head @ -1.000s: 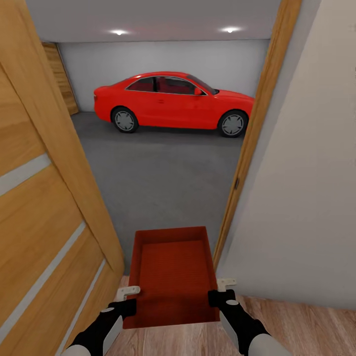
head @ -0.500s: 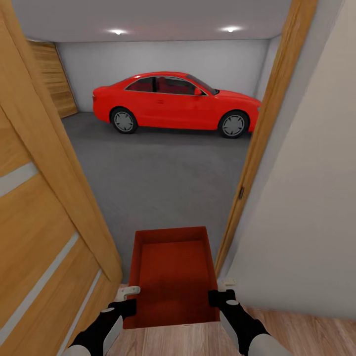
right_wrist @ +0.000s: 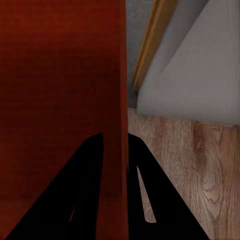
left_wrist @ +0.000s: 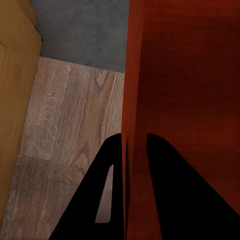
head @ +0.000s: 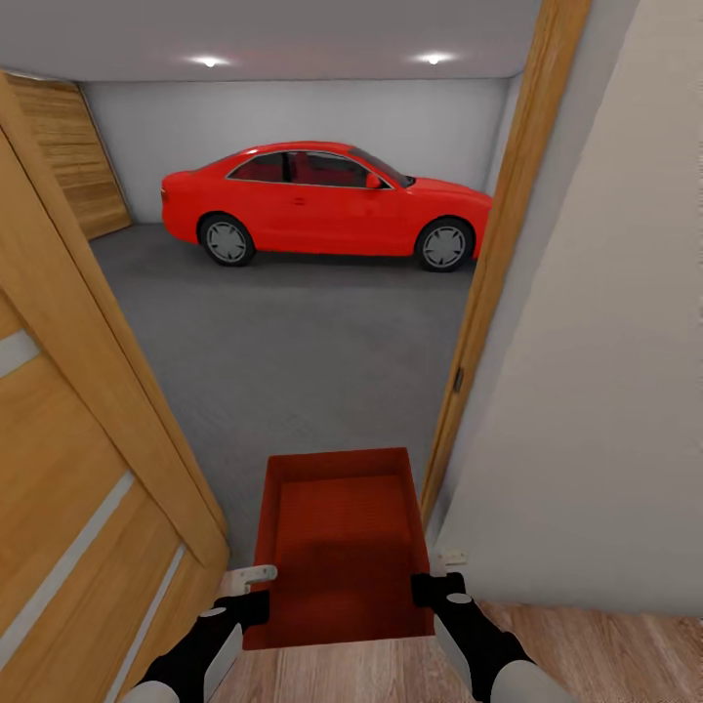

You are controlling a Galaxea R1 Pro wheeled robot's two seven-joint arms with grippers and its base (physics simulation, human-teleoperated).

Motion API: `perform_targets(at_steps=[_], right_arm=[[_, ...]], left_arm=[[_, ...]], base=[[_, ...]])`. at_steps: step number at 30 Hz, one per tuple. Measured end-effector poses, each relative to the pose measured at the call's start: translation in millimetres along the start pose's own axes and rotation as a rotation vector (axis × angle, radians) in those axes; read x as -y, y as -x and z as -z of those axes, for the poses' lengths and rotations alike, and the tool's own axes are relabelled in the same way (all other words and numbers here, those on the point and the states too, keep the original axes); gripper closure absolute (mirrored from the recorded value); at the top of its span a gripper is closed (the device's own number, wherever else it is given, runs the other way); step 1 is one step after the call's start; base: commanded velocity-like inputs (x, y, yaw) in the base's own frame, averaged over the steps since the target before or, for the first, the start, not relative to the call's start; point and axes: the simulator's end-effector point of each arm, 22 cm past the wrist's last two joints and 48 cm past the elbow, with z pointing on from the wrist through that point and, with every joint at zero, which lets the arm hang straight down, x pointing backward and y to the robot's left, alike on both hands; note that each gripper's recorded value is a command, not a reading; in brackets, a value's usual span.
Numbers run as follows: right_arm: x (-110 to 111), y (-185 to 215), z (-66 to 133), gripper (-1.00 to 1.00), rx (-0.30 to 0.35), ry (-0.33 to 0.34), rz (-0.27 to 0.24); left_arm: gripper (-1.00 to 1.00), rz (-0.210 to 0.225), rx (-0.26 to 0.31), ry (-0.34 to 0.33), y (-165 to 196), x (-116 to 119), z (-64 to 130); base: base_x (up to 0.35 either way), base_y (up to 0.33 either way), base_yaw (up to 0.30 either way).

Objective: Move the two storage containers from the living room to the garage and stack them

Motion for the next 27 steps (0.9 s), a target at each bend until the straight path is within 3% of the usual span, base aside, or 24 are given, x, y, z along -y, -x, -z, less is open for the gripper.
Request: perform_targets(at_steps=[27], right_arm=[[0.0, 0.5, -0.1, 1.00, 0.001, 0.001, 0.001]], left_arm=[[1.00, 0.001, 0.000, 0.000, 0.1, 0.1, 0.0]], base=[[0.000, 0.083, -0.002]])
